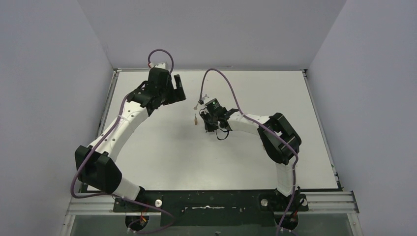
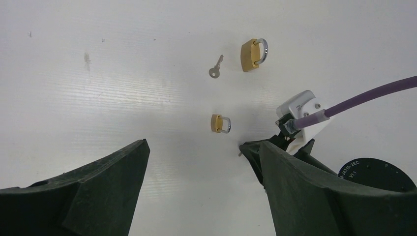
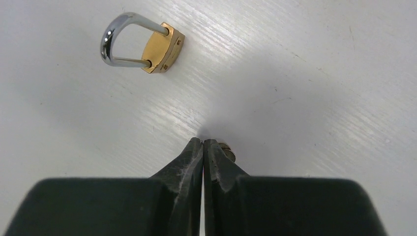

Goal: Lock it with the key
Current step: Move the key to the center of the board, then pick up the lock from the center of the board.

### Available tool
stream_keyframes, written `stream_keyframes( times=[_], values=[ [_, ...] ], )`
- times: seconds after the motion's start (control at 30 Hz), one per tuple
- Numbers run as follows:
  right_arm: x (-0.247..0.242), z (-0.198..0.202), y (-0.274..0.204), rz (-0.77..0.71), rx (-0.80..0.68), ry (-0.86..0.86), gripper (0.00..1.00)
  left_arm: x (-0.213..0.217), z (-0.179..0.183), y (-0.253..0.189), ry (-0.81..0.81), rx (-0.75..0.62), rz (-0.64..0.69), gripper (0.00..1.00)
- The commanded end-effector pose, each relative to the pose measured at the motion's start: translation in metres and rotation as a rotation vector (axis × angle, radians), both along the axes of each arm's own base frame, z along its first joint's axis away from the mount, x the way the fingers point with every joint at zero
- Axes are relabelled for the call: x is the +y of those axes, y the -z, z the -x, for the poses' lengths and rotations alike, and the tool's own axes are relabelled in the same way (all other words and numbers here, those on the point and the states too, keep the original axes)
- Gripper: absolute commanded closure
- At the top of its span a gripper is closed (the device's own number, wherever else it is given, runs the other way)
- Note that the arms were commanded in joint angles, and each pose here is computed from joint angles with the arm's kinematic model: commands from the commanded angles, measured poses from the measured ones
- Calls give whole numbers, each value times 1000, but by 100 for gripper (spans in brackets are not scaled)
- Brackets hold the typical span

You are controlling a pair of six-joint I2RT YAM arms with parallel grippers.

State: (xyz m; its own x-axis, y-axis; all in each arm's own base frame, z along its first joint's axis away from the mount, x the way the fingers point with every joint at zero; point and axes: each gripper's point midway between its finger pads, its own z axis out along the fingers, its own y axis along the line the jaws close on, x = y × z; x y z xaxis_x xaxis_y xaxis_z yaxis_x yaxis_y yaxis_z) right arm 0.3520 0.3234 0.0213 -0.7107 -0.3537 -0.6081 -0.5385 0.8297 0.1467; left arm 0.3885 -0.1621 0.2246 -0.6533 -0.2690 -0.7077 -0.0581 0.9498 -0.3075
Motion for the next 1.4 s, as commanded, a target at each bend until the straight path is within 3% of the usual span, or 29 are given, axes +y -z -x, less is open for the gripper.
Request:
stream_keyframes(
  times=[0.0, 0.5, 0.6, 0.73, 0.87, 1.0, 1.17, 1.27, 1.37],
  values=[
    [3, -16, -5, -6, -32, 2, 98, 5, 2, -23, 0, -64, 30, 19],
    [8, -54, -9, -79, -23, -6, 98, 18, 13, -34, -9, -80, 31, 19],
    [16, -53, -56, -158, -71, -28, 88, 21, 16, -40, -9, -94, 26, 19],
    [19, -48, -172, -312, -231, -43, 79, 25, 21, -47, -6, -114, 23, 17],
    [-29, -46, -253, -321, -371, 63, 51, 27, 27, -52, 11, -131, 35, 16],
    [-130, -42, -219, -98, -341, 345, 48, 23, 34, -63, 55, -173, 61, 15],
    [-246, 11, -157, -46, -174, 712, 41, 8, 48, -64, 181, -166, 87, 15],
    [-292, 51, -131, 65, -105, 836, 33, 3, 58, -59, 224, -154, 108, 15],
    [-312, 73, -107, 92, -28, 882, 31, -3, 67, -52, 258, -140, 146, 16]
  ],
)
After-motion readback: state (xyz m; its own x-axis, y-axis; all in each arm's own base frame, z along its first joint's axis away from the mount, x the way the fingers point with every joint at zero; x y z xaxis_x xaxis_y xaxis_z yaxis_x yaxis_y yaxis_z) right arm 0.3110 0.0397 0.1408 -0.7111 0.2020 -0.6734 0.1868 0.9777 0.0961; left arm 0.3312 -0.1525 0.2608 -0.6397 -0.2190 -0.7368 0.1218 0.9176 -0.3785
